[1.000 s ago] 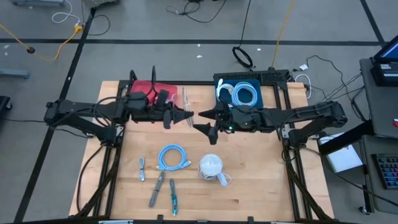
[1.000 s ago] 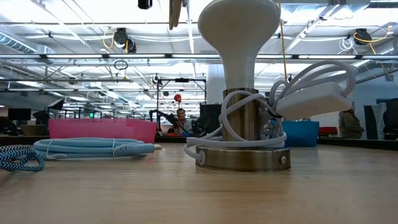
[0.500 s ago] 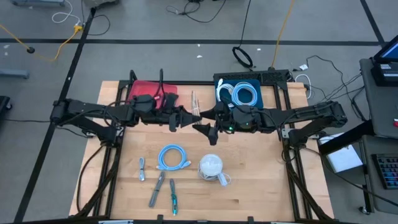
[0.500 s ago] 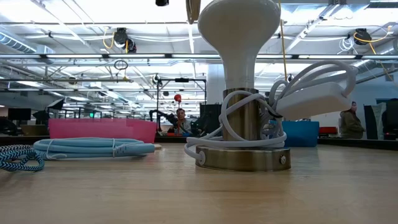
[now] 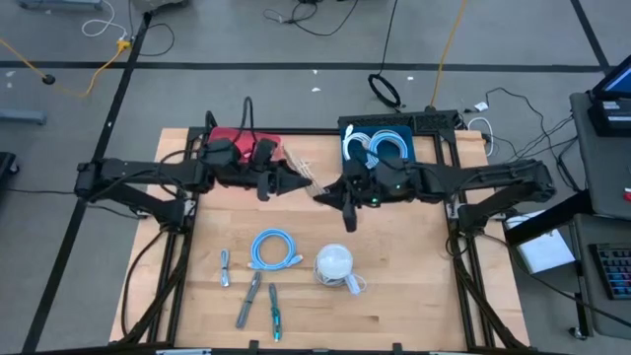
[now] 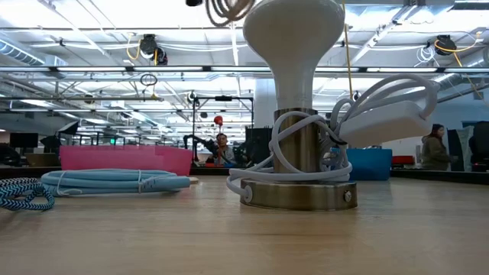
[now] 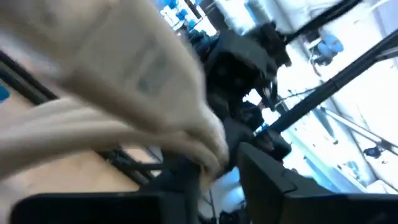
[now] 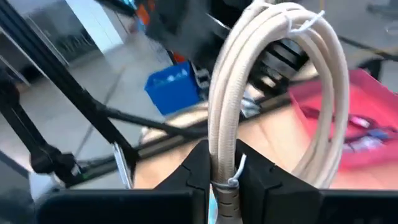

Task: Pick & Place USB Port
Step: Put the light brown USB cable into the blue bin

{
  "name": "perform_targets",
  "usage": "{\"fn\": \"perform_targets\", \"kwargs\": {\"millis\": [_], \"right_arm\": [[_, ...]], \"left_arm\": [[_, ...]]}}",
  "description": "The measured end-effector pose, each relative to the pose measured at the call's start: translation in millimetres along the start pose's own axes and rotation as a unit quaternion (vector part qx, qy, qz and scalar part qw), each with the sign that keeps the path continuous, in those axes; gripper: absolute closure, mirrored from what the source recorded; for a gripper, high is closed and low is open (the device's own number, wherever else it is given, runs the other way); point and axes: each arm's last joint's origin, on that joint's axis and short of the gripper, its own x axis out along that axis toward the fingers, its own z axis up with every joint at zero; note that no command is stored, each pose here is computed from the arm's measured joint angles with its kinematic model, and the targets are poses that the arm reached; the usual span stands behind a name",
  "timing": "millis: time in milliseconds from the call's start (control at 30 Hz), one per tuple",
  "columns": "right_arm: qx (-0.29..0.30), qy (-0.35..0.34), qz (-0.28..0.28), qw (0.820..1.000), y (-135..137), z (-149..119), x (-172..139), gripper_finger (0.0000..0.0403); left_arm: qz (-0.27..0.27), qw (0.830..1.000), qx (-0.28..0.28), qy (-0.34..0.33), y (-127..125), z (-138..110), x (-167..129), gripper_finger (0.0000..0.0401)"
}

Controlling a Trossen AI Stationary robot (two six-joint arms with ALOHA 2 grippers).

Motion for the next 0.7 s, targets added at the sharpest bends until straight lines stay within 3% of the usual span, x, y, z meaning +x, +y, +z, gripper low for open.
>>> {"fn": "perform_targets", "kwargs": {"millis": [67, 167, 267, 367, 500, 700], "right_arm": [[-0.006, 0.029, -0.028, 0.999, -10.5, -1.3, -6.1, 0.0369], [-0.020, 0.091, -0.119, 0.989, -33.2, -11.0, -17.7, 0.0370], [-0.016, 0.095, -0.153, 0.984, -48.7, -8.0, -17.6, 0.0370], [-0.053, 0.112, -0.199, 0.972, -59.0, -5.1, -27.7, 0.0370], [-0.132, 0.194, -0.297, 0.926, -83.9, -18.1, -24.6, 0.0370], [-0.247, 0.305, -0.324, 0.861, -113.7, -36.5, -11.1, 0.0370]], "left_arm": [[0.003, 1.000, -0.002, 0.012, -5.5, 0.3, -8.2, 0.0276], [-0.019, 0.999, 0.012, 0.028, -24.1, 2.6, -23.9, 0.0260], [-0.003, 1.000, 0.027, 0.007, -31.7, 0.6, -29.4, 0.0263], [0.018, 0.999, 0.034, 0.002, -31.5, -1.9, -33.4, 0.0278], [0.012, 0.999, 0.045, -0.004, -41.3, -0.2, -42.2, 0.0301], [0.038, 0.998, 0.045, 0.017, -38.3, -11.5, -38.1, 0.0328]]}}
